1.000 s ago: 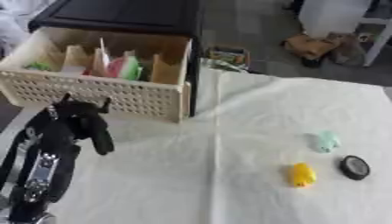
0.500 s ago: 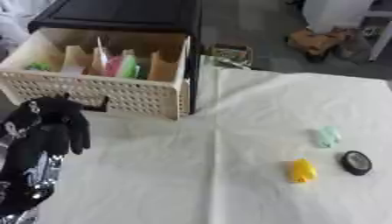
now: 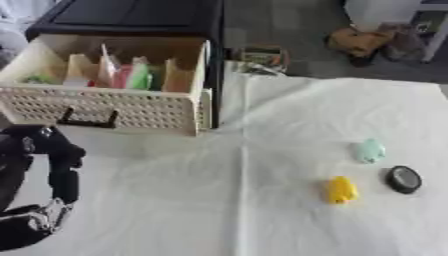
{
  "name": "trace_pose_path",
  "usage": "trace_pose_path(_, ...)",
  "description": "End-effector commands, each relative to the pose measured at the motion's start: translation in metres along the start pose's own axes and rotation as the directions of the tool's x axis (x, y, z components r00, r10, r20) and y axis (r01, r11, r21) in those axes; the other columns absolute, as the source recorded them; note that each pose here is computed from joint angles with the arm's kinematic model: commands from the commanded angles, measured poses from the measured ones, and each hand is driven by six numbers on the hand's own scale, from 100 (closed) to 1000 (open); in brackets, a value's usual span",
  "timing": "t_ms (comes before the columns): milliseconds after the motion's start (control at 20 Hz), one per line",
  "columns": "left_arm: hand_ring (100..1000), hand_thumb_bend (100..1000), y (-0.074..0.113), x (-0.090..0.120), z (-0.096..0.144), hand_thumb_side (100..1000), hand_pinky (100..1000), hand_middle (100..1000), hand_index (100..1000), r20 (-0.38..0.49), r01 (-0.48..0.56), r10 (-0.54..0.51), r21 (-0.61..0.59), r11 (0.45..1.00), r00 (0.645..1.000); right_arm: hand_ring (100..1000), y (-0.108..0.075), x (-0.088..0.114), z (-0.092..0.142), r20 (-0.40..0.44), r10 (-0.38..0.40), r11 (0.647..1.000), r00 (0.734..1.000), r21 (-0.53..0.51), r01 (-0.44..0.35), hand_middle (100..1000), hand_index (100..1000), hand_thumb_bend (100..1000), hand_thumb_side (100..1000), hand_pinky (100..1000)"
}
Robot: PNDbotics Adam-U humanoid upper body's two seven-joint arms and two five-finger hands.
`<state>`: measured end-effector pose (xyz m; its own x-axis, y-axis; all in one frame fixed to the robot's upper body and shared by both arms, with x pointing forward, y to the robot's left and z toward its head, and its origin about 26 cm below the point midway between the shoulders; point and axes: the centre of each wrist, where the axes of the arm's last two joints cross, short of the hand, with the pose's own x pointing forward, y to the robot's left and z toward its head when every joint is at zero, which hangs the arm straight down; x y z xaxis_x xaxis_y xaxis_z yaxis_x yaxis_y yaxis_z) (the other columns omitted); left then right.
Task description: Pick up objects from table and place into drawer.
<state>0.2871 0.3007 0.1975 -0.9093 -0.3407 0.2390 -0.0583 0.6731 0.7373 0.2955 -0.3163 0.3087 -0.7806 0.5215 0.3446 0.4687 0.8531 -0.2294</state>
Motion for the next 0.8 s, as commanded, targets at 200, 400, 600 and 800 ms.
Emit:
trace_pose_path(200,273,105,0.022,0.003,0.013,408,262,472,703,-0.055,0.165,-0.186,-0.267,0.949,0.981,654,-0.010,-0.001,0.006,0.049,0.047,0.999,0.998,-0.014,-0.046,453,788,256,948,631)
trace_pose_path(400,296,105,0.026,0.004,0.021,408,254,504,757,-0.103,0.200,-0.277,-0.465,0.862,0.955,655,-0.012,-0.006,0.015,0.032,0.051,0.998,0.998,-0.023,-0.050,451,785,263,955,634)
trace_pose_path(600,332,105,0.030,0.005,0.023,408,272,515,787,-0.131,0.208,-0.363,-0.622,0.755,0.923,656,-0.012,-0.009,0.020,0.029,0.048,0.999,0.998,-0.021,-0.048,450,787,271,967,636)
trace_pose_path(800,409,105,0.038,0.005,0.019,408,301,540,818,-0.148,0.205,-0.427,-0.710,0.673,0.892,659,-0.012,-0.011,0.026,0.022,0.037,0.999,0.999,-0.011,-0.037,450,788,260,977,641)
